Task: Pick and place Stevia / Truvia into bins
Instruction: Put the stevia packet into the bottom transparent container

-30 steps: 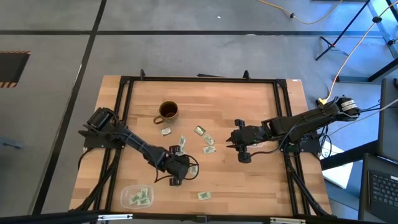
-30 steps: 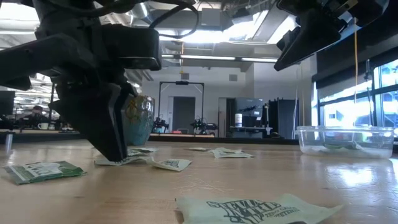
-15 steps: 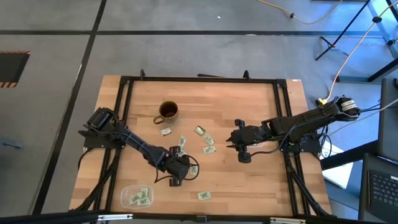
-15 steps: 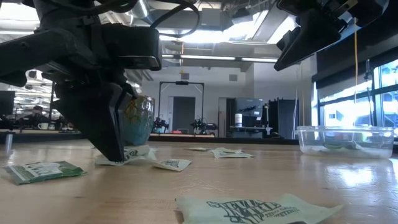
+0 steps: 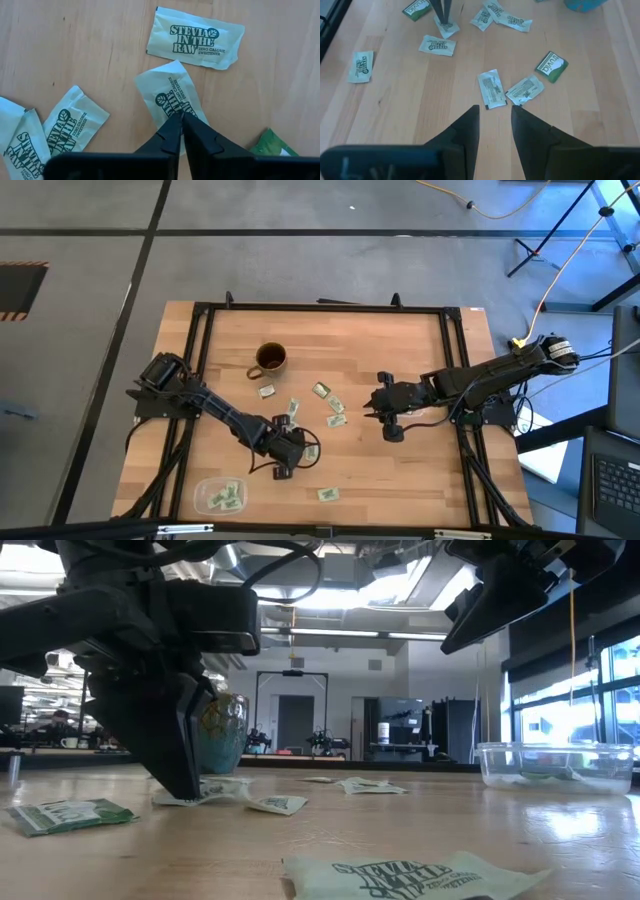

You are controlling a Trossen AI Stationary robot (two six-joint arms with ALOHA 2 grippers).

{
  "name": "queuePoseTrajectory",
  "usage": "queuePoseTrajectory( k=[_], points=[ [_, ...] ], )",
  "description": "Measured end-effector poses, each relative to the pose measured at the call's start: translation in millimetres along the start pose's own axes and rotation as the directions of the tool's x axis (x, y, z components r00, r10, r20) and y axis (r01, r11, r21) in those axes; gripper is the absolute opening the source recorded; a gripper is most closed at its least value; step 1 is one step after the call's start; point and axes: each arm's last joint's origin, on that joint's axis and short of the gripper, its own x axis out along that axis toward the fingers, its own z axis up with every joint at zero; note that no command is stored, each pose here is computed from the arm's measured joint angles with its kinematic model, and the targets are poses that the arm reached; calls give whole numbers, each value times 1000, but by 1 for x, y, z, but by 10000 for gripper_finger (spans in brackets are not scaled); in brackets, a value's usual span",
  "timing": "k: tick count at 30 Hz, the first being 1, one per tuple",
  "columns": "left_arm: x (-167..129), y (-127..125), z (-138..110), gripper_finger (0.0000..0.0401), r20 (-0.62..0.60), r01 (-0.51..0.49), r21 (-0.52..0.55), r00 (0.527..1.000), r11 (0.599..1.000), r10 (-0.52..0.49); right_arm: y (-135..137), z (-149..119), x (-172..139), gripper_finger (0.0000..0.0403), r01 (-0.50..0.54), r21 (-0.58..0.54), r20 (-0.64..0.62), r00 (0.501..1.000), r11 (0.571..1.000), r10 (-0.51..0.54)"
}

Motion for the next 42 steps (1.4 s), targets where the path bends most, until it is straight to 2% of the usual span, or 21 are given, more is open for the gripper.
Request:
queuePoseTrajectory(
  k=[9, 13, 19, 28, 31, 38, 42],
  points=[
    [0, -1, -1, 64, -13, 15, -40, 1000, 999, -15, 0, 0, 0, 116, 0, 0, 0, 1000, 1000, 0],
    [0, -1, -1, 50, -13, 15, -40, 1000, 999, -15, 0, 0, 0, 116, 0, 0, 0, 1000, 1000, 0],
    [0, -1, -1, 7, -14, 15, -39, 1000, 999, -15, 0, 0, 0, 116, 0, 0, 0, 1000, 1000, 0],
    [-4, -1, 0, 2, -10, 26, 1, 1000, 1000, -26, 0, 0, 0, 116, 0, 0, 0, 1000, 1000, 0],
    [-13, -1, -1, 2, -3, 41, 14, 999, 999, -41, 0, 0, 0, 116, 1, -1, -1, 1000, 1000, -1],
    [-50, -4, 4, 2, 98, 82, 15, 992, 997, -83, 0, 0, 0, 116, 1, -4, -1, 1000, 1000, -1],
    [-76, -12, 0, 2, 144, 144, -80, 981, 986, -132, 0, 0, 0, 116, 1, -4, -1, 1000, 1000, -1]
  ],
)
